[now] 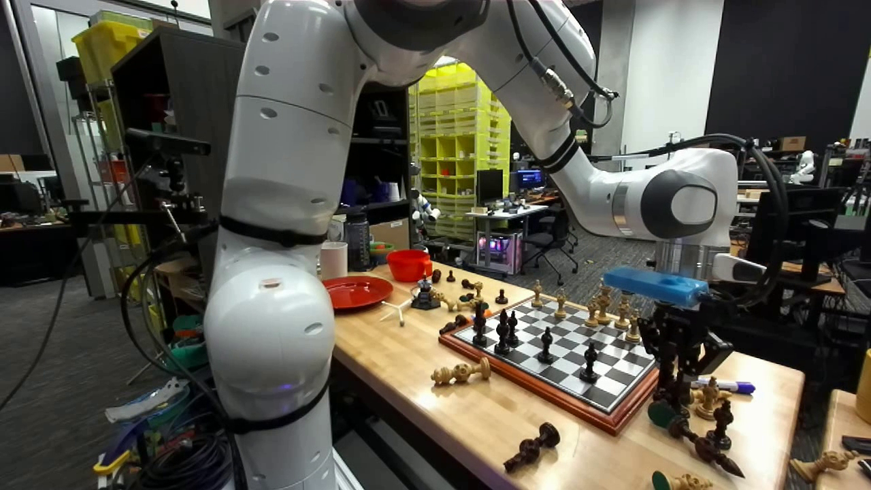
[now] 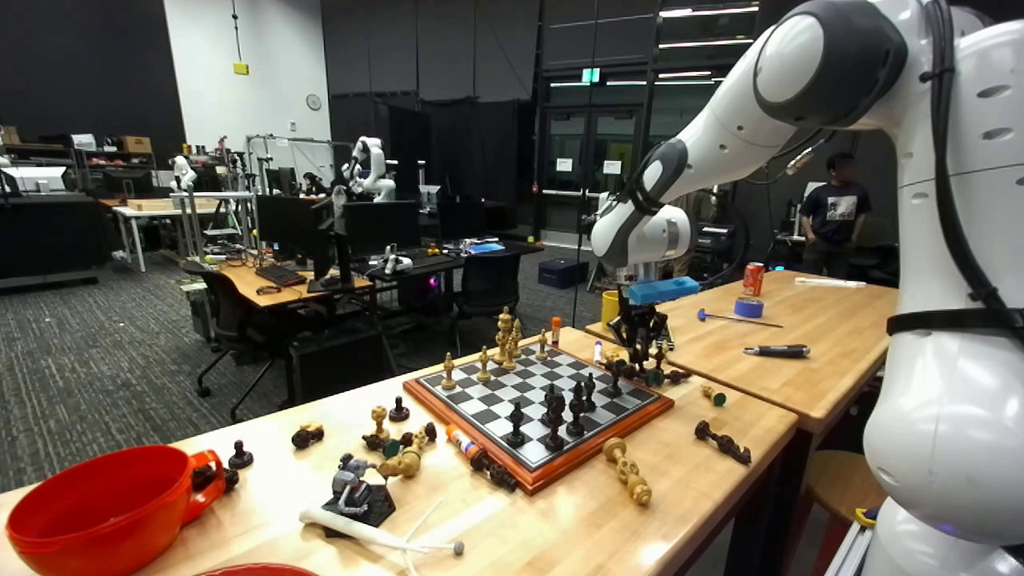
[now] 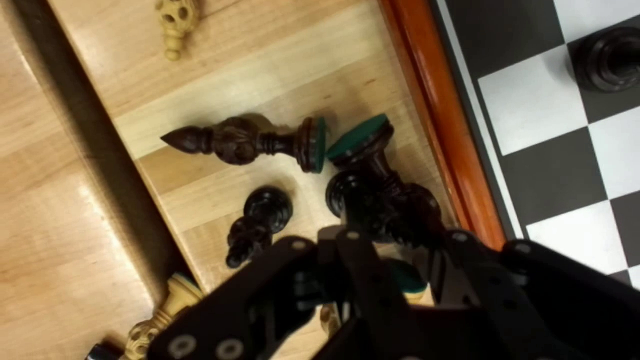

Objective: Place a chess piece on the chessboard

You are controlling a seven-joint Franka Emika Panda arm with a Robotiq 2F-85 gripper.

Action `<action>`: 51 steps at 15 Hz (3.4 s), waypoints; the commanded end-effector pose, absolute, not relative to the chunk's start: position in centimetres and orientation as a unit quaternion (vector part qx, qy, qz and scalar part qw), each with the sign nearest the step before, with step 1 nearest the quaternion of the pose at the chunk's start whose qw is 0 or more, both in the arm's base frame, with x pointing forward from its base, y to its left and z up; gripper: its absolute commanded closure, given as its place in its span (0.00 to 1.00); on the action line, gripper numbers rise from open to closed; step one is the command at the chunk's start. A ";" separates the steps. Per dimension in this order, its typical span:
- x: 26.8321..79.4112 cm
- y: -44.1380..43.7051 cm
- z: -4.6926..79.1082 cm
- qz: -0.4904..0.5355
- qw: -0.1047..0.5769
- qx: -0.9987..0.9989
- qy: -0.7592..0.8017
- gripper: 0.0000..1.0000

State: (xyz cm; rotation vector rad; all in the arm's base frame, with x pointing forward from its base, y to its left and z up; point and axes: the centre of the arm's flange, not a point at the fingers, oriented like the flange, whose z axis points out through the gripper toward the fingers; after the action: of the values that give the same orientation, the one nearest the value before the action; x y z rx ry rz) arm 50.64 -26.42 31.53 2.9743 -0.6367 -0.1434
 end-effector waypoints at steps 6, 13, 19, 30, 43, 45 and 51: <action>48.7 -23.5 36.6 -0.015 0.043 0.981 -0.190 0.94; 47.0 -21.1 37.9 -0.014 -0.004 0.984 -0.175 0.94; 46.1 -20.6 36.2 -0.018 -0.038 0.983 -0.177 0.94; 46.0 -21.1 34.1 -0.010 -0.066 0.982 -0.179 0.94; 47.0 -21.3 32.4 0.006 -0.084 0.979 -0.184 0.94; 47.0 -21.4 32.4 0.007 -0.084 0.979 -0.185 0.94; 46.9 -21.5 33.0 0.012 -0.085 0.980 -0.182 0.31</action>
State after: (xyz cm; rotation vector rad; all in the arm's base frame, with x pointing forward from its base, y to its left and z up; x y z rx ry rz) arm 47.02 -21.28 32.58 3.2395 -0.6154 0.0049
